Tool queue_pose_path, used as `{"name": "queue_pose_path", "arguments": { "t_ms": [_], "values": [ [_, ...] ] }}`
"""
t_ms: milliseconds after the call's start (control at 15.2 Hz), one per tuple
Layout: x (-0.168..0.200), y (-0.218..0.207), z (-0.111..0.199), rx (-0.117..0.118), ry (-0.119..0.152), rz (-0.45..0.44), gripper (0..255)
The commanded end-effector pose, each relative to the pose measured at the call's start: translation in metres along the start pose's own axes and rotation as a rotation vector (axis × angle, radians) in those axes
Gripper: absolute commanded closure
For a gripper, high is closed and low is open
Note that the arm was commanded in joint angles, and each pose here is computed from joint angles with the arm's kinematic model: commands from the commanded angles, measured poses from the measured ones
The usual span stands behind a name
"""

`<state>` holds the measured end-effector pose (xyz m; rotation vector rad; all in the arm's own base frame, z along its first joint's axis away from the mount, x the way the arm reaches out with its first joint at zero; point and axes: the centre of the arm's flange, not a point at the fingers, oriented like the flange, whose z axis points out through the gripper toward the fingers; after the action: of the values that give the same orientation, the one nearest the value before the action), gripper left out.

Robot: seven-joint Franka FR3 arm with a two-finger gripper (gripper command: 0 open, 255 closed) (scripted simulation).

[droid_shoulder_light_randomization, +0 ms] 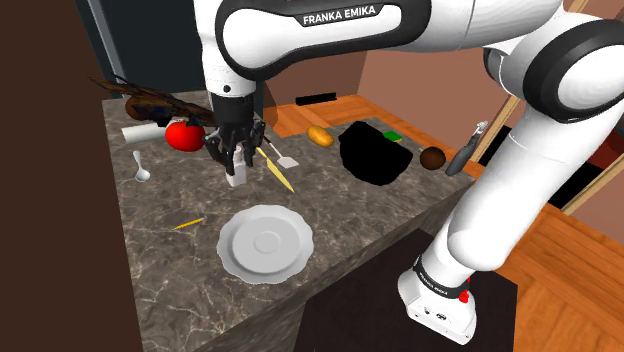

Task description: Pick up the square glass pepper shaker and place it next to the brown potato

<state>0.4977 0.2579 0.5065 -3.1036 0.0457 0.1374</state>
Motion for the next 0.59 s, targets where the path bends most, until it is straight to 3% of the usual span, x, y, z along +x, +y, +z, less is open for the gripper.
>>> {"name": "queue_pose_path", "arguments": {
  "t_ms": [0,528],
  "values": [
    [0.001,0.026,-0.001,0.001,0.0,-0.002,255],
    [0.014,0.131,-0.006,0.001,0.0,-0.002,255]
  ]
}}
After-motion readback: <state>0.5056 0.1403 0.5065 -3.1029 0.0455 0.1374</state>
